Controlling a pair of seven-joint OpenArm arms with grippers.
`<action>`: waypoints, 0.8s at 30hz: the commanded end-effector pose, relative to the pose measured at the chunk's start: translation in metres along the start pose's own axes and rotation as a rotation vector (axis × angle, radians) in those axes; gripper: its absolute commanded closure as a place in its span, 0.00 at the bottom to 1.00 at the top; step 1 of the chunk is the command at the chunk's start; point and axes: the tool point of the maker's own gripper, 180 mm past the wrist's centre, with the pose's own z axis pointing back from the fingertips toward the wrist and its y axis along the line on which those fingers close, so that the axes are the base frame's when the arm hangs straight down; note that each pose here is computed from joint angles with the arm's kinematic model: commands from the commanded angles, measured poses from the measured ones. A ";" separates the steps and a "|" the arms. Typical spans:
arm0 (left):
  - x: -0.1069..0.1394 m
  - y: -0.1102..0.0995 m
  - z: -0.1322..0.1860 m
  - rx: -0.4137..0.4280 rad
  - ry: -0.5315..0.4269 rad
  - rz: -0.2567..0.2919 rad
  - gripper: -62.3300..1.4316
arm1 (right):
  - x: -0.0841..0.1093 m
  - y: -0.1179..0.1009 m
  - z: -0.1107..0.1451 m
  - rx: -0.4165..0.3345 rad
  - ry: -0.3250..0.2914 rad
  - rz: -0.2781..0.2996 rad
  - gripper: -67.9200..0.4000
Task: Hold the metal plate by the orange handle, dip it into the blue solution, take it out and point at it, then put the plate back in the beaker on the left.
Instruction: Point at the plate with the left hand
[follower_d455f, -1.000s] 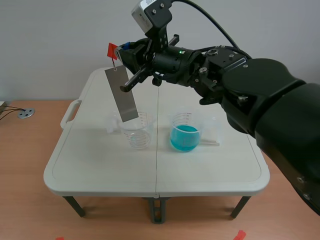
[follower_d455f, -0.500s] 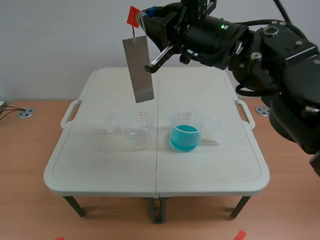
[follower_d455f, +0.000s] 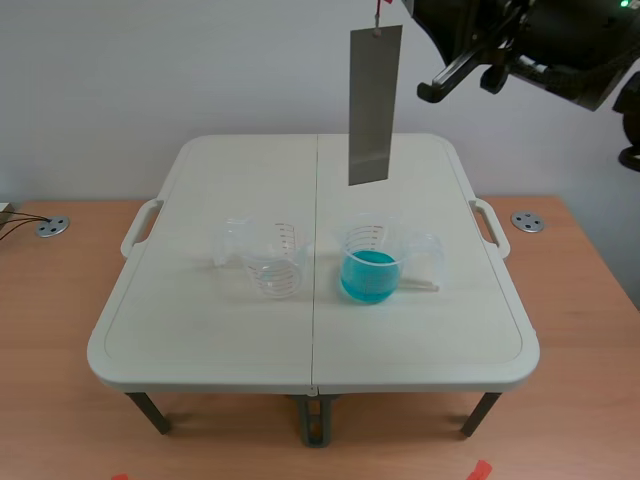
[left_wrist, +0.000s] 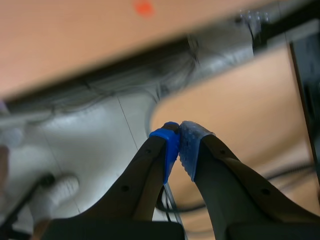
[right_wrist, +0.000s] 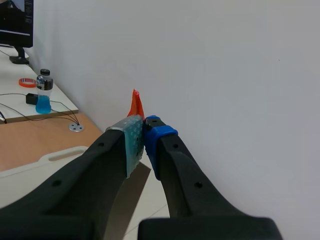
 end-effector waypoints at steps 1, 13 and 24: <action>0.031 0.018 0.005 0.025 -0.072 -0.031 0.95 | 0.015 -0.011 0.003 -0.010 -0.039 0.012 0.97; 0.221 0.016 0.038 -0.063 -0.516 -0.221 0.95 | 0.010 -0.034 0.024 -0.057 0.013 0.023 0.97; 0.319 -0.040 0.024 -0.228 -0.706 -0.316 0.95 | 0.005 -0.033 0.024 -0.050 0.028 0.013 0.97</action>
